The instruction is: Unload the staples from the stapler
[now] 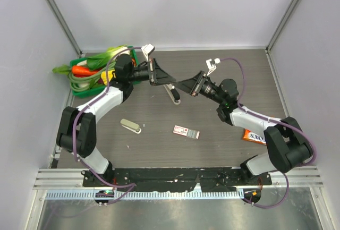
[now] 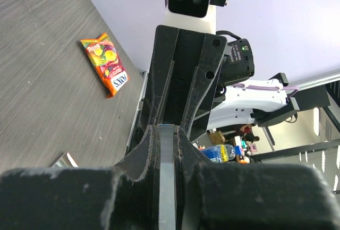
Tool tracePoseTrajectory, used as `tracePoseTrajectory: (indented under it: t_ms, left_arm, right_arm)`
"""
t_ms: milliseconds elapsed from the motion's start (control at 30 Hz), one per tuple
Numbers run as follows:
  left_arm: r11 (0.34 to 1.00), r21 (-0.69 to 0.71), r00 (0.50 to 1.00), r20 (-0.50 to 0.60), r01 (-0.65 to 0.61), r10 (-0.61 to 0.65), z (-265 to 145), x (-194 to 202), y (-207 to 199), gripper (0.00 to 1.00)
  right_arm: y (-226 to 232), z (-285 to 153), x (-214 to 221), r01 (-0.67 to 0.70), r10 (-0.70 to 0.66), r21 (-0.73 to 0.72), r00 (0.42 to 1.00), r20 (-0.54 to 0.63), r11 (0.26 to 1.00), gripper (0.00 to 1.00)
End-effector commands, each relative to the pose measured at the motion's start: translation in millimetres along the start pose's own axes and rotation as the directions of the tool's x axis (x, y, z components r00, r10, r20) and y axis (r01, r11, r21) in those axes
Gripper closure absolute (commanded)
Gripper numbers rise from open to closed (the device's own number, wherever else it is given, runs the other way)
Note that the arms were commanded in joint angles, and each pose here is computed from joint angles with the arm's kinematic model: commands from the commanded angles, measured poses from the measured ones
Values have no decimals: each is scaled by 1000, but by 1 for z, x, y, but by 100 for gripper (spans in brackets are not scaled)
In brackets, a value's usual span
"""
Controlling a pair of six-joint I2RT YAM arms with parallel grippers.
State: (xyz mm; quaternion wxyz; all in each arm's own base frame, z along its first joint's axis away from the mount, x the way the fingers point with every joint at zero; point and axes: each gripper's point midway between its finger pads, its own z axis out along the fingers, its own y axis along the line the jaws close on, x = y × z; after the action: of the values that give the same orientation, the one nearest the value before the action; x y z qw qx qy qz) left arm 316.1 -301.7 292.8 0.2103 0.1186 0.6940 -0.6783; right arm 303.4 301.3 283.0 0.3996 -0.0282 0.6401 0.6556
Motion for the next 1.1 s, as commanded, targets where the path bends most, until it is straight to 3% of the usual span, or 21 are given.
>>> tracePoseTrajectory:
  t_ms: [0,267,333,467,500,567,600,633,700,767,933,1067]
  left_arm:
    - [999,19,999,-21,-39,39,4,6,-3,100]
    - [999,0,999,-31,-44,44,6,8,5,99]
    - [999,-6,998,-31,-46,46,6,8,7,94]
    - [996,-90,999,-33,-27,24,5,9,21,73]
    - [989,-110,995,-32,-100,97,4,4,22,67]
    - [967,-233,995,-22,-102,100,-1,-3,33,62]
    - [946,-278,986,-43,-166,160,-4,-4,41,59]
    - [919,-364,989,-53,-151,141,-11,-2,56,58]
    - [872,-421,968,-92,-249,232,-17,-10,66,57]
    - [828,-490,962,-119,-271,245,-25,-8,85,57]
    - [762,-542,934,-231,-355,271,-26,14,126,58]
    - [711,-534,885,-355,-457,302,-11,46,153,59]
  right_arm:
    - [24,9,-15,35,-32,-87,999,38,996,71]
    - [30,9,-16,23,-19,-113,999,42,993,76]
    - [30,8,-16,23,-18,-114,999,42,993,78]
    - [30,6,-14,32,-29,-102,999,33,994,82]
    - [27,5,-11,35,-33,-89,999,25,995,82]
    - [19,0,-5,66,-66,-33,998,-1,997,83]
    - [13,-2,-4,79,-78,6,997,-6,997,83]
    - [-8,-7,7,58,-52,105,997,-54,993,84]
    - [-21,-18,8,132,-122,194,991,-63,972,86]
    - [-51,-38,26,168,-125,342,981,-145,925,87]
    - [-86,-98,48,219,-100,617,970,-222,756,88]
    - [-93,-129,57,217,-69,704,970,-233,676,88]
